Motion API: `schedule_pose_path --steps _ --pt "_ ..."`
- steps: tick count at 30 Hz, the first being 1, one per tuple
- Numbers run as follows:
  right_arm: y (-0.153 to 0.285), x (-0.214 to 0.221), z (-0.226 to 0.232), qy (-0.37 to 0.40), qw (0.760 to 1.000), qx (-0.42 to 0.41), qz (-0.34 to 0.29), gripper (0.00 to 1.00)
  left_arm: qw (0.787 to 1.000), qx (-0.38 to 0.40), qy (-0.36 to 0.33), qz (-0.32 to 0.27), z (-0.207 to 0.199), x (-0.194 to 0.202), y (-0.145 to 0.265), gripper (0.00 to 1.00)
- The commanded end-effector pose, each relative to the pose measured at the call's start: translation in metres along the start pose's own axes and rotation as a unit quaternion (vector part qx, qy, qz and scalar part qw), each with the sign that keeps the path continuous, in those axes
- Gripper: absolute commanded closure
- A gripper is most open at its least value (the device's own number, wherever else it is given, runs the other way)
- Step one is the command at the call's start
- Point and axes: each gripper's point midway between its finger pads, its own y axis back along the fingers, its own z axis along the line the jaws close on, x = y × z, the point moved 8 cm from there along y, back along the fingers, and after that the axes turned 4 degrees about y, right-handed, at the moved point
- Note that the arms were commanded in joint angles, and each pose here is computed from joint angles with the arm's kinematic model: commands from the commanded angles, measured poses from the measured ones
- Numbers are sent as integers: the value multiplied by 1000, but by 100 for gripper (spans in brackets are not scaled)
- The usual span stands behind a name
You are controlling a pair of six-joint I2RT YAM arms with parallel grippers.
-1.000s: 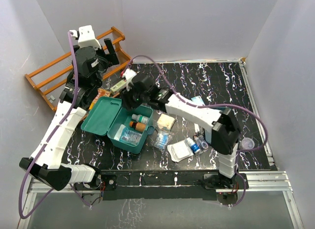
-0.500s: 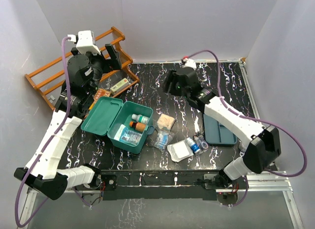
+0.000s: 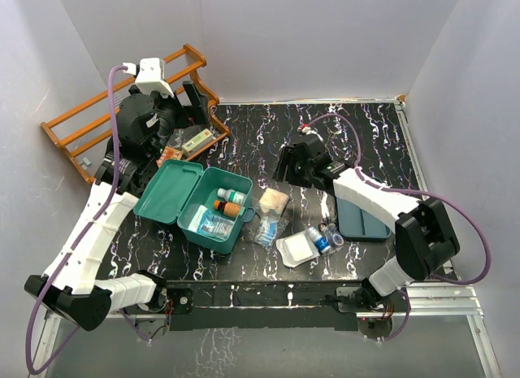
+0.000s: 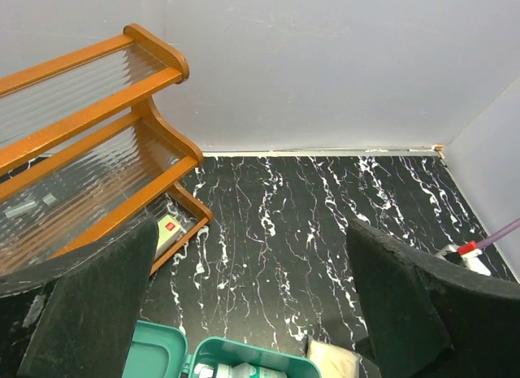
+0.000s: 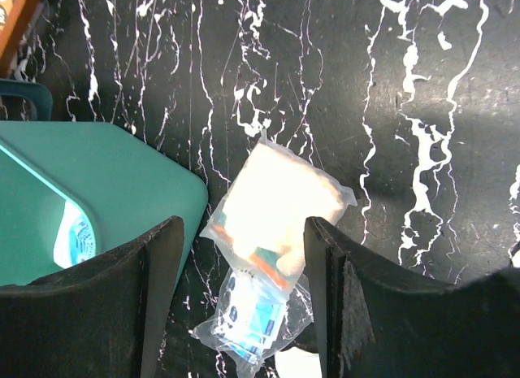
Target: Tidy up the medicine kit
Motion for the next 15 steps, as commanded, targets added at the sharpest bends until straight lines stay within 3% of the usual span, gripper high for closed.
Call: schedule_pose_path --steps 1,7,15 --pt "-12 8 -3 -10 1000 1 18 43 1000 13 12 -10 -1 -9 15 1" --pt "-28 30 -19 -19 995 55 81 48 1000 5 15 23 3 6 20 1" --pt "-45 47 -21 -27 991 39 126 53 998 2 22 54 5 22 16 1"
